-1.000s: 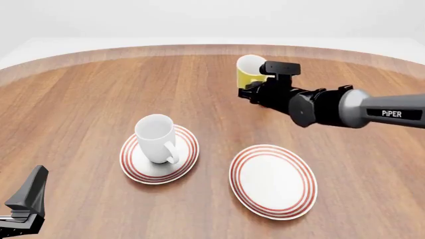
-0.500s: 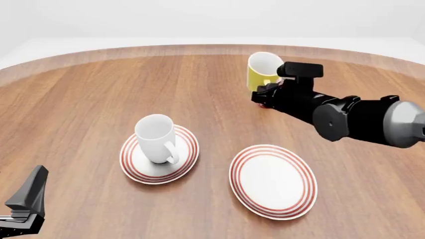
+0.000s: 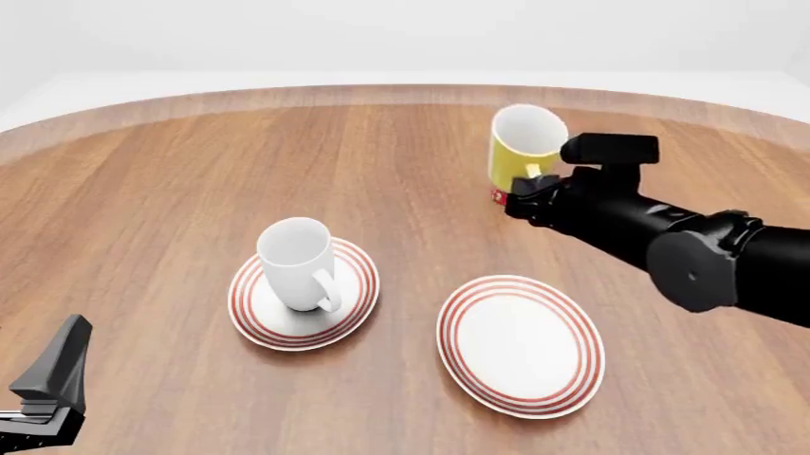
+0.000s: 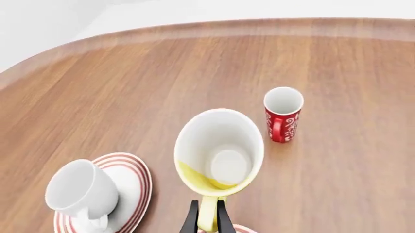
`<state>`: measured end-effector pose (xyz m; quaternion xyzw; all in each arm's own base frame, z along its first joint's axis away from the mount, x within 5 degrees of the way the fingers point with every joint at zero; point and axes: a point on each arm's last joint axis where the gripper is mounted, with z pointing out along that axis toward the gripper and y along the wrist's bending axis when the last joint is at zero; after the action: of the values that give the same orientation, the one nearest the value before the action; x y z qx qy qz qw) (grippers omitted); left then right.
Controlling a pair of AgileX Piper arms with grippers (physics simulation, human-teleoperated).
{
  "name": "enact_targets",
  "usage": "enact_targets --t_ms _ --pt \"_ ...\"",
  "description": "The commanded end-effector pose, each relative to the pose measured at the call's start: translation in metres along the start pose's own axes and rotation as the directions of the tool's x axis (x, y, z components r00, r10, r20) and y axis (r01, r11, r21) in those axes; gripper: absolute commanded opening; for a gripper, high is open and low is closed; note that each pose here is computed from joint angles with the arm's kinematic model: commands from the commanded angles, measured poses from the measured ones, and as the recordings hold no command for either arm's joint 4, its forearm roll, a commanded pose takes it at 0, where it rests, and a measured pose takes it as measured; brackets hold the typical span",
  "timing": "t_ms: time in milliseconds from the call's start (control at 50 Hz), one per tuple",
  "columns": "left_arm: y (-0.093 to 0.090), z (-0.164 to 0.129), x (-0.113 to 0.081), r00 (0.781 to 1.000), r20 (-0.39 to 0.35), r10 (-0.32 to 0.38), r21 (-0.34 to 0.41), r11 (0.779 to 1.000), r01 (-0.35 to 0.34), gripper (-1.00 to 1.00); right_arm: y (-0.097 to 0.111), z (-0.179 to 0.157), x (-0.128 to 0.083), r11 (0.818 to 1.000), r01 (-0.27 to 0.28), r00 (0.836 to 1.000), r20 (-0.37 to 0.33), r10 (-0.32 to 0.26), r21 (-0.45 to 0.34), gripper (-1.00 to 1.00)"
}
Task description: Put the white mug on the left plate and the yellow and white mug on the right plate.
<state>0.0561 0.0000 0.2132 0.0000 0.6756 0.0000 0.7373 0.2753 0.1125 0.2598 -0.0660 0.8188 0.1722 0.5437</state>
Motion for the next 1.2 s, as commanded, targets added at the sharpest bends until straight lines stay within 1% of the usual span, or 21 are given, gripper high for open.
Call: enact_targets --t_ms 20,220,360,440,520,720,960,1060,1200 --pt "0.0 0.0 0.0 1.0 0.0 0.0 0.0 1.0 0.0 1.0 0.003 -0.024 0.008 1.0 0.008 1.0 -0.004 -0.008 -0.017 -1.0" --pt "0.0 0.0 0.0 1.0 0.0 0.0 0.0 1.0 0.0 1.0 0.005 -0.045 0.014 0.999 0.025 1.0 -0.013 -0.026 -0.028 -1.0" --pt "0.0 0.0 0.0 1.0 0.0 0.0 0.0 1.0 0.0 1.0 0.005 -0.058 0.017 0.999 0.027 1.0 -0.013 -0.028 -0.034 -1.0" --pt "0.0 0.0 0.0 1.0 0.0 0.0 0.0 1.0 0.0 1.0 0.011 -0.065 0.019 0.997 0.04 0.999 -0.017 -0.041 -0.06 -1.0" --pt "0.0 0.0 0.0 1.0 0.0 0.0 0.0 1.0 0.0 1.0 0.01 -0.073 0.023 0.997 0.046 0.999 -0.018 -0.047 -0.063 -1.0" --pt "0.0 0.0 0.0 1.0 0.0 0.0 0.0 1.0 0.0 1.0 0.012 -0.084 0.028 0.996 0.046 0.999 -0.026 -0.048 -0.076 -1.0" --pt "0.0 0.0 0.0 1.0 0.0 0.0 0.0 1.0 0.0 1.0 0.012 -0.096 0.042 0.995 0.046 0.998 -0.049 -0.051 -0.092 -1.0" --pt "0.0 0.0 0.0 1.0 0.0 0.0 0.0 1.0 0.0 1.0 0.012 -0.102 0.044 0.994 0.057 0.997 -0.055 -0.063 -0.098 -1.0" --pt "0.0 0.0 0.0 1.0 0.0 0.0 0.0 1.0 0.0 1.0 0.012 -0.109 0.05 0.992 0.057 0.996 -0.067 -0.064 -0.108 -1.0"
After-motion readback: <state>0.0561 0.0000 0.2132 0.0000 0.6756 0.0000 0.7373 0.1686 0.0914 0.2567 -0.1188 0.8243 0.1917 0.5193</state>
